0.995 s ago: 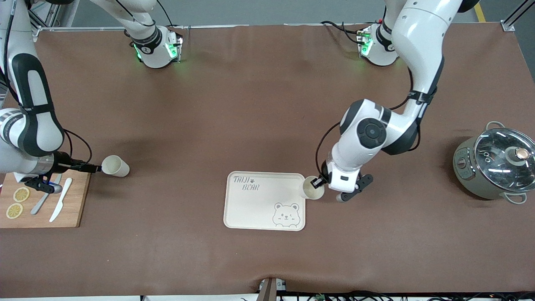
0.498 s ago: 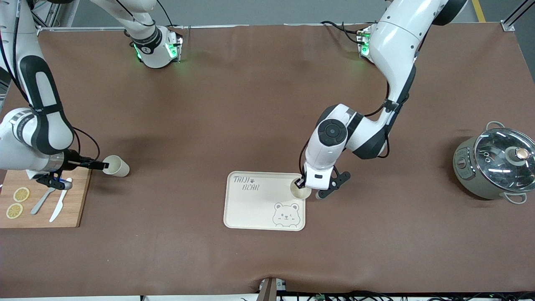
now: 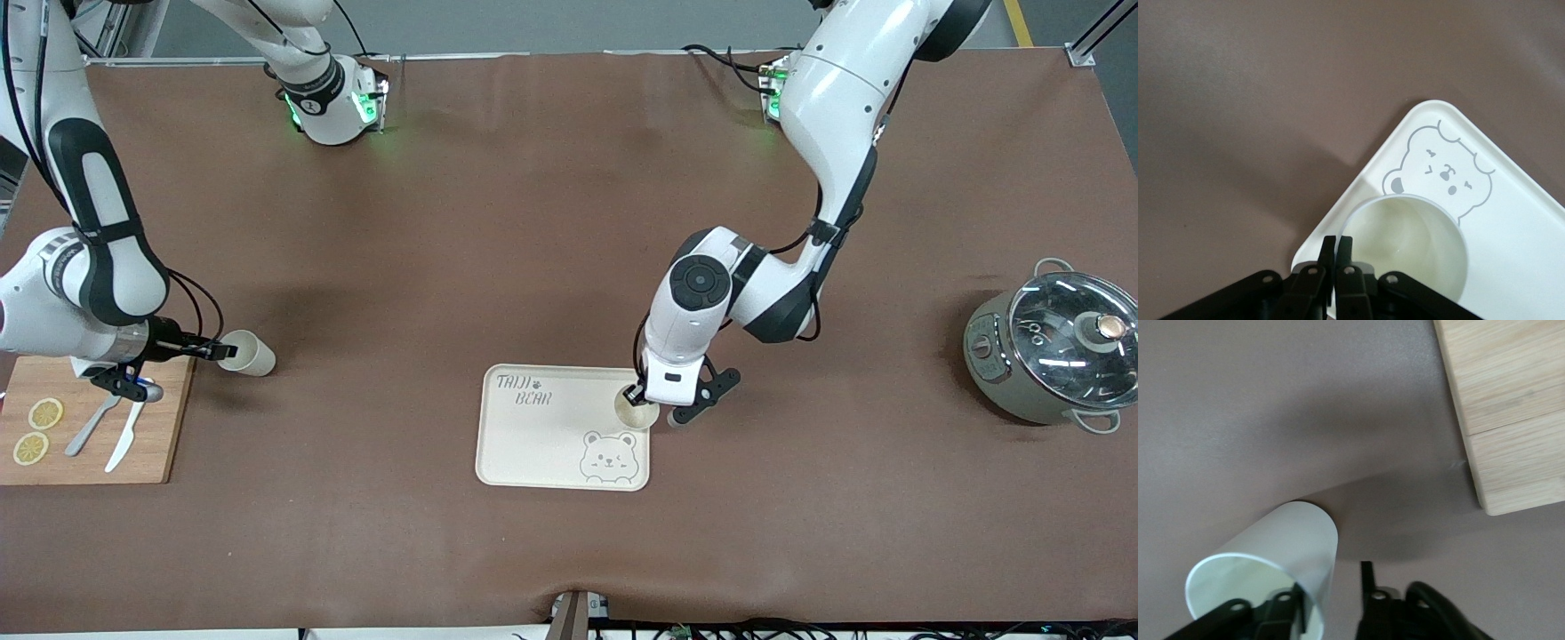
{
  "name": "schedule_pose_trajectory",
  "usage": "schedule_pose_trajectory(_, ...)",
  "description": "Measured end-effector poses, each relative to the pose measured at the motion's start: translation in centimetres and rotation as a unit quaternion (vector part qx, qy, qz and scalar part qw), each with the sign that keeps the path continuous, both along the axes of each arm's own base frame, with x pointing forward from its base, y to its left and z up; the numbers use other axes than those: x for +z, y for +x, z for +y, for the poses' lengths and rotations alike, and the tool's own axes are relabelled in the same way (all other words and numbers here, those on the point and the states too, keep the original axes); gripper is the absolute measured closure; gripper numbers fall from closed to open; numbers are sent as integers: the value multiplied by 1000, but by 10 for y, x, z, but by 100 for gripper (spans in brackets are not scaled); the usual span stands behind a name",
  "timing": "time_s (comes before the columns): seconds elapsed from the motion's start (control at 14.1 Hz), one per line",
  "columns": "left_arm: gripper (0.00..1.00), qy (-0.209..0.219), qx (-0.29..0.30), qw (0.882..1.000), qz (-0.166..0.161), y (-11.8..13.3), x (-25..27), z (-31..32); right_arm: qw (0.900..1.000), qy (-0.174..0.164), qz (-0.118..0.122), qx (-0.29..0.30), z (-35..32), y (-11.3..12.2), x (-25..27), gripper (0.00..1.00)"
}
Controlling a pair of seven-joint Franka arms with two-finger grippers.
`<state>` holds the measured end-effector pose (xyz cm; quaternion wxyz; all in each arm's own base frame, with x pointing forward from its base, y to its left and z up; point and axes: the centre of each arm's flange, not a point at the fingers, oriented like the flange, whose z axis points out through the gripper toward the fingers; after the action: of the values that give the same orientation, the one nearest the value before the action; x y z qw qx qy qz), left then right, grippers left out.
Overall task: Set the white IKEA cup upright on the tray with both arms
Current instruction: 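Lower the cup onto the tray with the left gripper while the right gripper grasps, then open and raise the left gripper while the right gripper lifts its cup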
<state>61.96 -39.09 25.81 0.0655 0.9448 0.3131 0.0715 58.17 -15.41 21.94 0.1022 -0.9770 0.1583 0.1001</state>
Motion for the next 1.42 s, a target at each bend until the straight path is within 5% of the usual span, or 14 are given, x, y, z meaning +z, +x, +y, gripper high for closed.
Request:
schedule_pose_trajectory(0.14, 91, -3, -1, 1000, -3, 0, -2, -2, 1000, 0, -3, 0, 1, 0, 4, 96)
schedule_pose_trajectory(0.5, 43, -11, -1, 1000, -20, 7, 15, -4, 1000, -3, -27, 1, 2, 9, 34, 97)
schedule_pose_trajectory(0.78, 3, 3, -1, 999, -39, 17, 66, 12, 1000, 16, -17, 16, 4, 29, 89, 97)
schedule_pose_trajectory(1.0, 0, 34, -22, 999, -32, 24, 122, 48, 999, 23, -20, 28, 16, 51, 145, 97)
schedule_pose_trajectory(1.42, 0, 81, -85, 993, -7, 27, 222, 146, 995, 5, -87, 46, 38, 87, 215, 97)
